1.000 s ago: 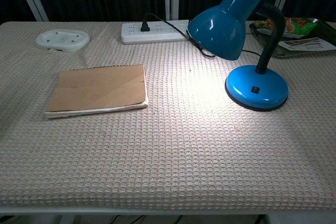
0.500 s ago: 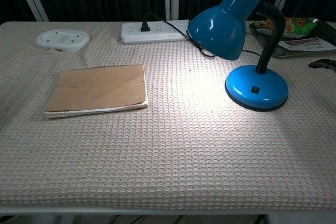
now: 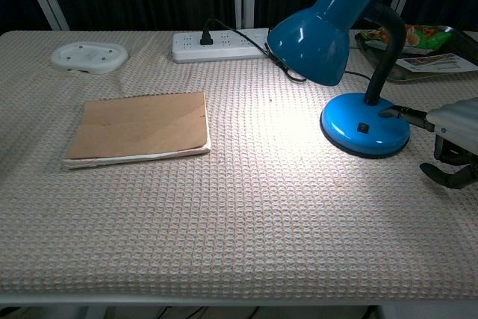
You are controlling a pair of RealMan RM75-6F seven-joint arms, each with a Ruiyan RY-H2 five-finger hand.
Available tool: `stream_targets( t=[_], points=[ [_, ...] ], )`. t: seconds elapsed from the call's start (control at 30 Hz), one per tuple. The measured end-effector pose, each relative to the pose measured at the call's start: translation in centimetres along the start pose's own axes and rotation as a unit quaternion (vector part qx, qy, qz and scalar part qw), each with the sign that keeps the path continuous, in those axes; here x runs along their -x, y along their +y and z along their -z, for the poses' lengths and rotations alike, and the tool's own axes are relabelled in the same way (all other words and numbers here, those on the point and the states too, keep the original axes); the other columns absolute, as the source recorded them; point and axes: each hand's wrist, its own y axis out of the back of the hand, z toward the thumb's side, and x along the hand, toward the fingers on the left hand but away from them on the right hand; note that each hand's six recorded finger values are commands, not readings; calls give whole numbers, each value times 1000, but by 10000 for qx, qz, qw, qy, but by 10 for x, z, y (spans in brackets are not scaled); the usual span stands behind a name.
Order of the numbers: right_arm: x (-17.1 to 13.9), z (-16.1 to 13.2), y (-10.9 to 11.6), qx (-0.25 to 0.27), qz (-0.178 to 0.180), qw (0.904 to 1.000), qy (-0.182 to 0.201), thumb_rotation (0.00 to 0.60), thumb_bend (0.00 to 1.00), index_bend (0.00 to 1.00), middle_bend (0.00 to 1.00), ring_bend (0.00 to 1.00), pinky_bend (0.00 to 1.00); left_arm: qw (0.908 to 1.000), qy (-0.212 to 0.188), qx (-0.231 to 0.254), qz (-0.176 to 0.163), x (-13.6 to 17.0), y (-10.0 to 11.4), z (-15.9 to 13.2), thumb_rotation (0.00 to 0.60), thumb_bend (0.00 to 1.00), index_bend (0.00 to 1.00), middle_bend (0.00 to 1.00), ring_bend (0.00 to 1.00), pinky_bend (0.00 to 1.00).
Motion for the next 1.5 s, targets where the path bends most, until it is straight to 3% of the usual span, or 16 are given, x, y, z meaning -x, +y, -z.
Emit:
stream_targets(
  t=[1.5],
  points=[
    [18,-13,-14,-52,-453,9990,29,600,458,0,1000,939,900,10000,-16,42,-46,2,4,2,600,148,0,0,0,0]
  ],
)
